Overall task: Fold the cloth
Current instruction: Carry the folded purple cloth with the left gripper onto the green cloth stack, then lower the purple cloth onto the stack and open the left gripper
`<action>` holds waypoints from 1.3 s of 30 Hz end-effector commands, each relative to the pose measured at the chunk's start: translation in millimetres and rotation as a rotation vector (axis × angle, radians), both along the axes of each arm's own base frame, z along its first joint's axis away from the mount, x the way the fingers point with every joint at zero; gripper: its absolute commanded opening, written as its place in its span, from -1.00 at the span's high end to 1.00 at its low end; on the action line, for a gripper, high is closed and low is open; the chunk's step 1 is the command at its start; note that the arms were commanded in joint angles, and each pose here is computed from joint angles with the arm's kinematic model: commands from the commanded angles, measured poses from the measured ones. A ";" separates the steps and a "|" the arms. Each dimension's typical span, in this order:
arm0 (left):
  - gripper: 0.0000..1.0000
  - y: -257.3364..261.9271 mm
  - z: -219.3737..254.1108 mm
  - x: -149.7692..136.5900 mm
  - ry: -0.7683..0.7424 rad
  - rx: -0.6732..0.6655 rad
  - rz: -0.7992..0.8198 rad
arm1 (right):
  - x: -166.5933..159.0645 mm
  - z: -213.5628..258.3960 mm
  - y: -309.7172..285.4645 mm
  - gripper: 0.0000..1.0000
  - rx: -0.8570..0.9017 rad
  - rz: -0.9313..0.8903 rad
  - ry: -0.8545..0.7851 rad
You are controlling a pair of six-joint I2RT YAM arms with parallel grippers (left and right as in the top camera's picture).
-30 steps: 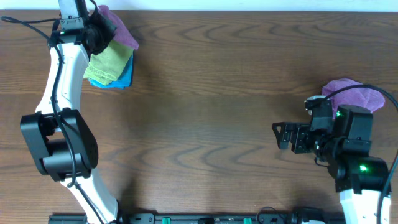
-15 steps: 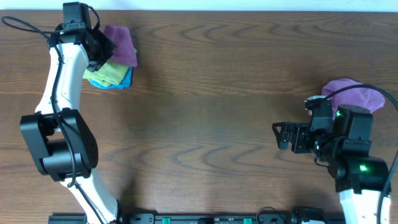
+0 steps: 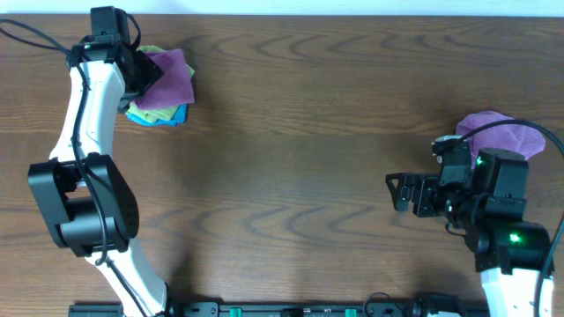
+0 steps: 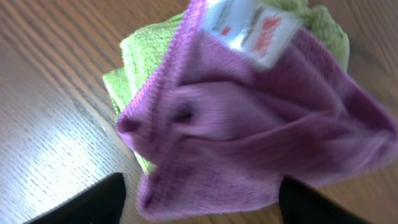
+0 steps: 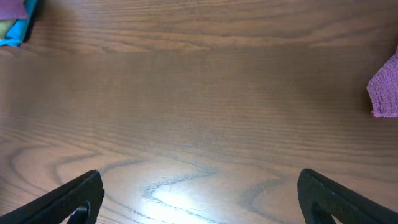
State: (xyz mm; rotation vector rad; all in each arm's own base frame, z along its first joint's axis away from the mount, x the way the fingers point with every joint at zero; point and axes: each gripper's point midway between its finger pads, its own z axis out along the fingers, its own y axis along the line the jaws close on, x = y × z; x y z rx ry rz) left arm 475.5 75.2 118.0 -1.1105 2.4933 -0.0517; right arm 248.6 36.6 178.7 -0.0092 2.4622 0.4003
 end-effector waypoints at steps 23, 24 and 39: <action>0.88 18.8 73.1 -7.6 -0.185 -0.139 -0.006 | -0.9 -0.6 -1.4 -0.99 0.012 -0.017 0.005; 0.88 14.4 74.8 -6.4 -0.193 -0.158 -0.019 | -0.9 -0.6 -1.4 -0.98 0.012 -0.017 0.005; 0.88 -10.8 47.4 30.7 -0.230 -0.209 -0.083 | -0.9 -0.6 -1.4 -0.98 0.012 -0.017 0.005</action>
